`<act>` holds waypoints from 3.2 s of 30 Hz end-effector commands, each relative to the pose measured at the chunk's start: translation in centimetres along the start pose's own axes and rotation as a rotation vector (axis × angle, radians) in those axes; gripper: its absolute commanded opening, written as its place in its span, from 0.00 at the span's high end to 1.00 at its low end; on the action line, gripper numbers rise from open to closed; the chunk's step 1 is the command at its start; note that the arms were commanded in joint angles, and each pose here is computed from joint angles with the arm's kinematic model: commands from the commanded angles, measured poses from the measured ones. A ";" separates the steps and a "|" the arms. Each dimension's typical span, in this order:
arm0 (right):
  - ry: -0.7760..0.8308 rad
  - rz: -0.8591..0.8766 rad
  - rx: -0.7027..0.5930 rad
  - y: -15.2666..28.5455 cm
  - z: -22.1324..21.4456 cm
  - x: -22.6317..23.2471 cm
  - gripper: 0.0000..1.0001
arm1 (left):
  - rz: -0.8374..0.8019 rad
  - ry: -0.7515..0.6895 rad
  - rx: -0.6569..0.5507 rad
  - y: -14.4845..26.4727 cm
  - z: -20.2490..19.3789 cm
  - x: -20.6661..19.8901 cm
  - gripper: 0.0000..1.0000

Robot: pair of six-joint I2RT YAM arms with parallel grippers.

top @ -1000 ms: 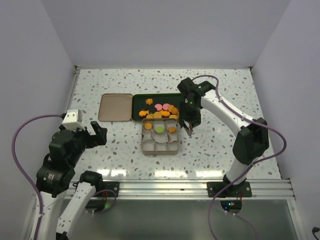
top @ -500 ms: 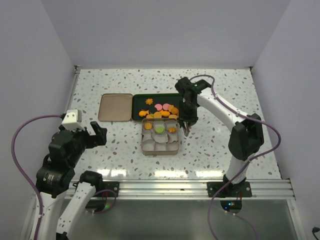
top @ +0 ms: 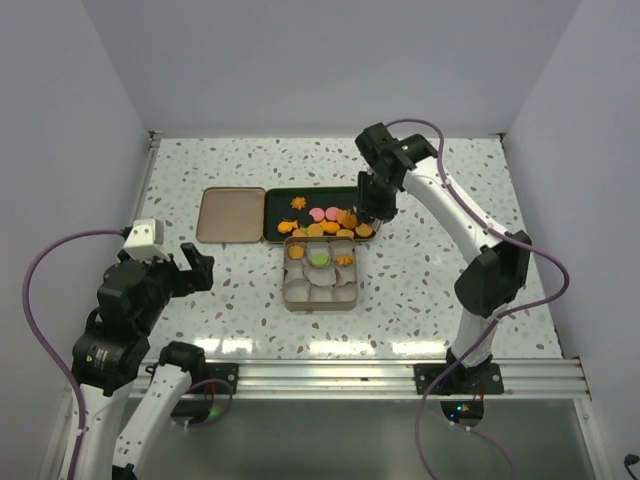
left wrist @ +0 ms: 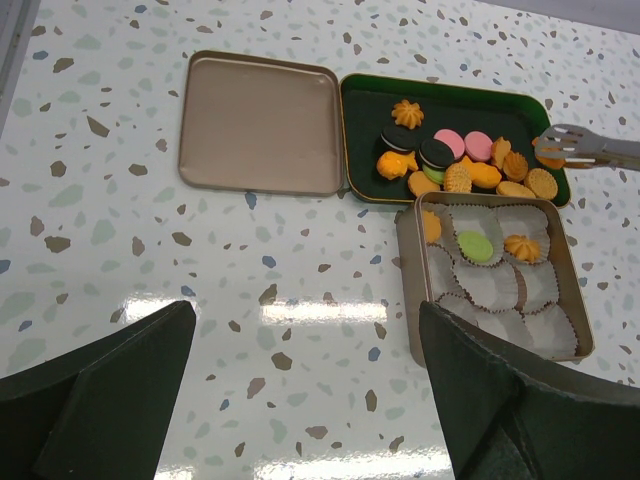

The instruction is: Pack the cookies

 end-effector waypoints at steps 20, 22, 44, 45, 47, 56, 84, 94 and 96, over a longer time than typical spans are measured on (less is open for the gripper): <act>0.347 0.210 -0.020 6.2 -11.1 11.6 0.87 | -0.033 -0.027 -0.027 -0.4 0.7 -0.6 0.00; 0.376 0.216 -0.008 5.9 -12.2 12.1 0.86 | -0.037 -0.027 -0.027 -0.3 0.6 -0.7 0.00; 0.413 0.203 0.046 2.6 -15.1 13.4 0.67 | -0.035 -0.019 -0.044 0.1 0.9 -0.6 0.00; 0.414 0.201 0.043 2.6 -15.1 13.4 0.66 | -0.035 -0.020 -0.044 0.1 0.8 -0.5 0.00; 0.411 0.194 0.043 2.4 -15.1 13.3 0.63 | -0.035 -0.020 -0.044 0.1 0.8 -0.5 0.00; 0.403 0.197 0.013 3.3 -14.3 13.5 0.55 | -0.034 -0.019 -0.042 0.0 0.8 -0.6 0.00; 0.362 0.104 -0.157 3.3 1.8 13.6 0.49 | -0.031 -0.022 -0.028 -0.3 0.7 -0.6 0.00; 0.357 0.109 -0.101 -2.6 3.5 14.6 0.46 | -0.028 -0.032 0.003 -1.0 0.3 -0.7 0.00; 0.358 0.111 -0.086 -3.9 3.6 15.0 0.45 | -0.026 -0.032 0.004 -1.0 0.3 -0.7 0.00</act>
Point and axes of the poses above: each gripper's point midway between its finger pads, its own y axis back along the fingers, its own x axis along the line the jaws close on, z = x × y, the point moved 1 cm from there along y, back along the fingers, and after that the axes turned 14 degrees about y, right-handed, at the moved point
